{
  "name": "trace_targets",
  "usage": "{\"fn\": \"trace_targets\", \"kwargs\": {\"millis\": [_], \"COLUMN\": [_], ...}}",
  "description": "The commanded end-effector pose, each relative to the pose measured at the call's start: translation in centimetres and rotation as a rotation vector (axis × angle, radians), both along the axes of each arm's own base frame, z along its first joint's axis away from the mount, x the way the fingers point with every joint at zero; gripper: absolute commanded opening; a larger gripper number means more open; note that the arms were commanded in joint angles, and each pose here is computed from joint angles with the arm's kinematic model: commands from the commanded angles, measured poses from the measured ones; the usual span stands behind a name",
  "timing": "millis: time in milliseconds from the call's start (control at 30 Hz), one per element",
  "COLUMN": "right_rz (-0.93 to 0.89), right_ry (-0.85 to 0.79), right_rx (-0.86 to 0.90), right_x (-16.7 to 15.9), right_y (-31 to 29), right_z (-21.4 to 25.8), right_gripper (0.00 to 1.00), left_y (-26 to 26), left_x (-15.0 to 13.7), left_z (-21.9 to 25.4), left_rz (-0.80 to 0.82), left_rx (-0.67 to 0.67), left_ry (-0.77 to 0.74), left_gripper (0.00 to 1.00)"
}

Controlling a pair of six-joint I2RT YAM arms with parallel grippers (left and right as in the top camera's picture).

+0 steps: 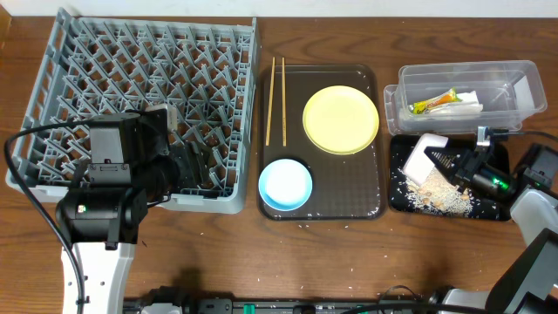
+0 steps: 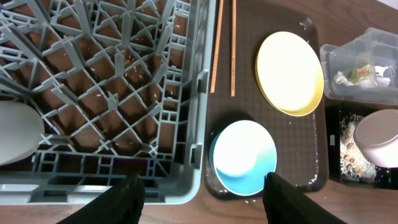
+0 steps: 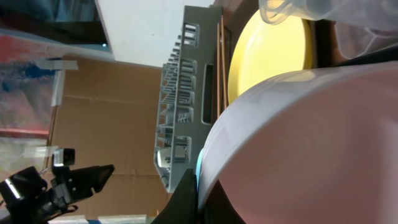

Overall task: Sort waste into correct bins and load items into the dishwasher
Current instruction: 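Tip the bowl over the black tray to dump the rice, then set the empty white bowl back on the brown tray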

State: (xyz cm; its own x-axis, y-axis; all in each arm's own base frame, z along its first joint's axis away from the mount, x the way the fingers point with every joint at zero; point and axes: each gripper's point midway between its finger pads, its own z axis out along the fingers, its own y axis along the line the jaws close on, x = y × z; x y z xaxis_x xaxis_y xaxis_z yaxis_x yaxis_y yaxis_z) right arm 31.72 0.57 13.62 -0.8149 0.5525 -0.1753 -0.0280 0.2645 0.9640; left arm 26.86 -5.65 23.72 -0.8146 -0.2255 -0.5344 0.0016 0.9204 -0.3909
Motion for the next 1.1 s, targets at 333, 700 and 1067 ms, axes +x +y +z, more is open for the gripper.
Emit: {"fn": "trace_targets", "kwargs": {"millis": [333, 700, 1067], "right_rz": [0.17, 0.319, 0.376], "right_ry": [-0.171, -0.092, -0.114], "right_rx": [-0.398, -1.119, -1.221], "right_x": [-1.6, -6.0, -5.7], "right_y": [8.9, 15.4, 17.5], "right_z": [3.6, -4.5, -6.8], "right_gripper": [0.01, 0.01, 0.32], "left_y": [0.0, 0.0, 0.0], "left_x": [0.7, 0.9, 0.9], "left_z": [1.2, 1.4, 1.4], "left_rz": [0.006, 0.015, 0.015], "left_rx": [0.003, -0.005, -0.006], "left_ry": [-0.044, -0.051, -0.05], "left_gripper": [0.62, 0.62, 0.62]}}
